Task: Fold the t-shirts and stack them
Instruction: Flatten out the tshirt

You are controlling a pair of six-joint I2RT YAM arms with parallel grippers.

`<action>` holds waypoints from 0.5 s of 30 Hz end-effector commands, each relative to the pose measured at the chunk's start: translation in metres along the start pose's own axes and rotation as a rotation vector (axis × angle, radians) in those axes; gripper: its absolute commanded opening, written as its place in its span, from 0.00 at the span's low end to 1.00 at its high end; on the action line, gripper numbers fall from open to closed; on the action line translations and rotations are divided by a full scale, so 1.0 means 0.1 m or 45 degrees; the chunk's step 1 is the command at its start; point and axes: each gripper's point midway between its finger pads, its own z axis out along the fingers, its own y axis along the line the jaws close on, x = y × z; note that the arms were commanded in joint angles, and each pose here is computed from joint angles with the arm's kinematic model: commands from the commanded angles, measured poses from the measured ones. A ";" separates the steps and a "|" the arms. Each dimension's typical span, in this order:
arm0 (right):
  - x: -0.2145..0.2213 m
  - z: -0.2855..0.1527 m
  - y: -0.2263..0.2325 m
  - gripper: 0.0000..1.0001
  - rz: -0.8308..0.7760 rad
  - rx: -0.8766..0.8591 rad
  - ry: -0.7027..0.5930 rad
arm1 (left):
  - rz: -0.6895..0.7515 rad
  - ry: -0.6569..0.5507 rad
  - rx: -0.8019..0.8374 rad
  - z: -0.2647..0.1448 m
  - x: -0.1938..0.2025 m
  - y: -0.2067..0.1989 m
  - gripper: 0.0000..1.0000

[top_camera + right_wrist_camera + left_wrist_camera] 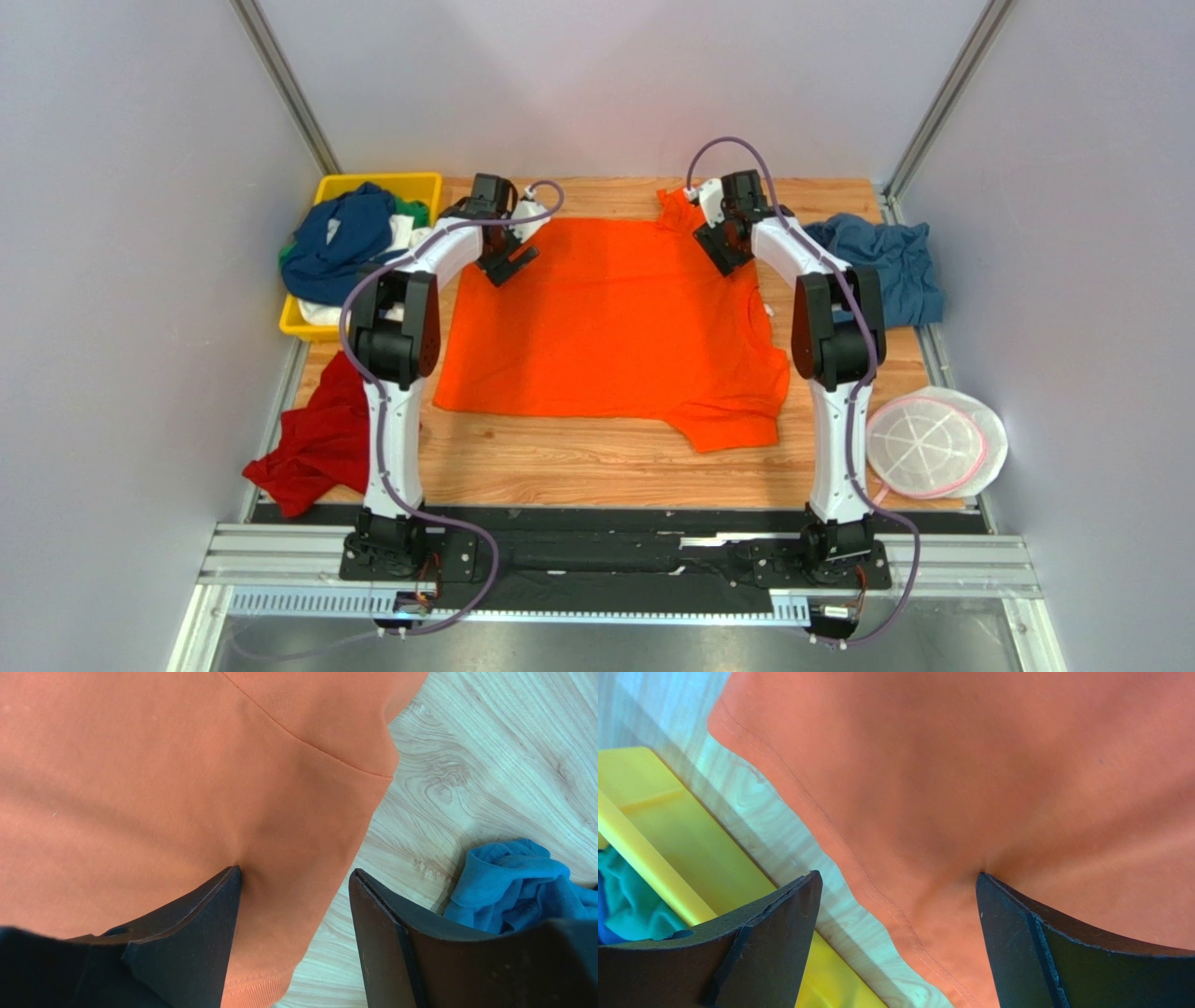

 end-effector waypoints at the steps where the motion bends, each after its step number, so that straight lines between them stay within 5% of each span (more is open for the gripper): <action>1: -0.31 -0.50 -0.19 0.63 0.040 0.036 -0.120 | -0.053 -0.119 -0.020 -0.46 -0.25 0.08 0.90; 6: -0.38 -0.91 -0.17 0.66 0.079 0.021 -0.159 | -0.082 -0.192 -0.026 -0.76 -0.36 0.07 0.93; 10: -0.37 -1.30 -0.07 0.80 0.069 0.000 -0.196 | -0.089 -0.238 -0.052 -1.06 -0.41 0.10 0.94; 15: 0.28 -1.54 0.34 0.80 -0.013 -0.119 -0.030 | -0.058 -0.216 -0.013 -1.33 -0.15 -0.09 0.94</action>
